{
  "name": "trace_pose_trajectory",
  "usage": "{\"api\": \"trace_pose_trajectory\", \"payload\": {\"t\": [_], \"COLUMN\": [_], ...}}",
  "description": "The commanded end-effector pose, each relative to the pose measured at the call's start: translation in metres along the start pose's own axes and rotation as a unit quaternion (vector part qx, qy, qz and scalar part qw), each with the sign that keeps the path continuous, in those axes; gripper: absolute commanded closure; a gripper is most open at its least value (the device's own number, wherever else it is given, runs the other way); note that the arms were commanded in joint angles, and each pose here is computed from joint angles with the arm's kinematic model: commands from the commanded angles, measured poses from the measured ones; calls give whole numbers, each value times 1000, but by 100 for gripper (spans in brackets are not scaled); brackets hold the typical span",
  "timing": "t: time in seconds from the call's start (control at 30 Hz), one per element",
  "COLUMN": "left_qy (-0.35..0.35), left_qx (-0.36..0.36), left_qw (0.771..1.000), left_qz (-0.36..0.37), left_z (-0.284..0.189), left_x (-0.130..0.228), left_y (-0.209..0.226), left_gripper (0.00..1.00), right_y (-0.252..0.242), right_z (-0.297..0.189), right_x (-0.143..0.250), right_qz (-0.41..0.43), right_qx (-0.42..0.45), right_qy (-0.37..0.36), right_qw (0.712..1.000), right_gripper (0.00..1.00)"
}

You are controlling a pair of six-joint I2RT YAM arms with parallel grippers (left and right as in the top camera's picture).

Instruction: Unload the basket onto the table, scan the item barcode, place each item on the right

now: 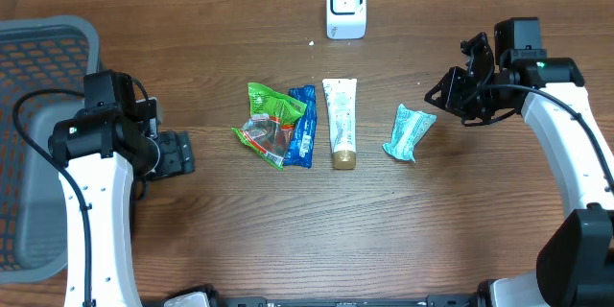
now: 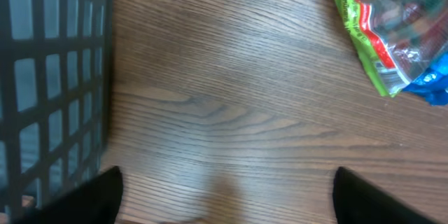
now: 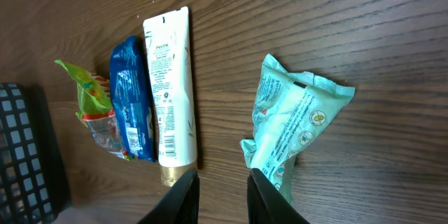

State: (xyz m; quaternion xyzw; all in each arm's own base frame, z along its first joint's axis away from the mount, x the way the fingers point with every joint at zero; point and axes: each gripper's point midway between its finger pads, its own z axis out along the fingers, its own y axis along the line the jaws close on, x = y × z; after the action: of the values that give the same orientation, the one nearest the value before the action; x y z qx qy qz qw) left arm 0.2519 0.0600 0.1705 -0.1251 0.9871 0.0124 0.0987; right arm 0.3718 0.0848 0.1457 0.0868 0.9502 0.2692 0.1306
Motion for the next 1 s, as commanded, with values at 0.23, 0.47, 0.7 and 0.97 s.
{"api": "trace_pose_trajectory", "payload": {"t": [0.23,0.47,0.7,0.97], "left_qy": [2,0,-8,-37], "left_qx": [-88,-97,-70,3], "left_qw": [996,995,996,999], "left_qz": [24,-24,-59,-2], "left_z": [-3,-4,-3,-2], "left_x": [1,2,1,-13], "left_y": [32,57,72,45], "left_gripper": [26,27,27,27], "right_y": [0,0,0,0], "right_z": [4,4,4,4], "right_x": [-2,-2,-2,-3], "right_qz": [-6,-6,-6,-7], "right_qx": [0,0,0,0], "right_qy": [-1,-1,-2,-4], "right_qw": [1000,1000,1000,1000], "right_gripper": [73,72,72,72]}}
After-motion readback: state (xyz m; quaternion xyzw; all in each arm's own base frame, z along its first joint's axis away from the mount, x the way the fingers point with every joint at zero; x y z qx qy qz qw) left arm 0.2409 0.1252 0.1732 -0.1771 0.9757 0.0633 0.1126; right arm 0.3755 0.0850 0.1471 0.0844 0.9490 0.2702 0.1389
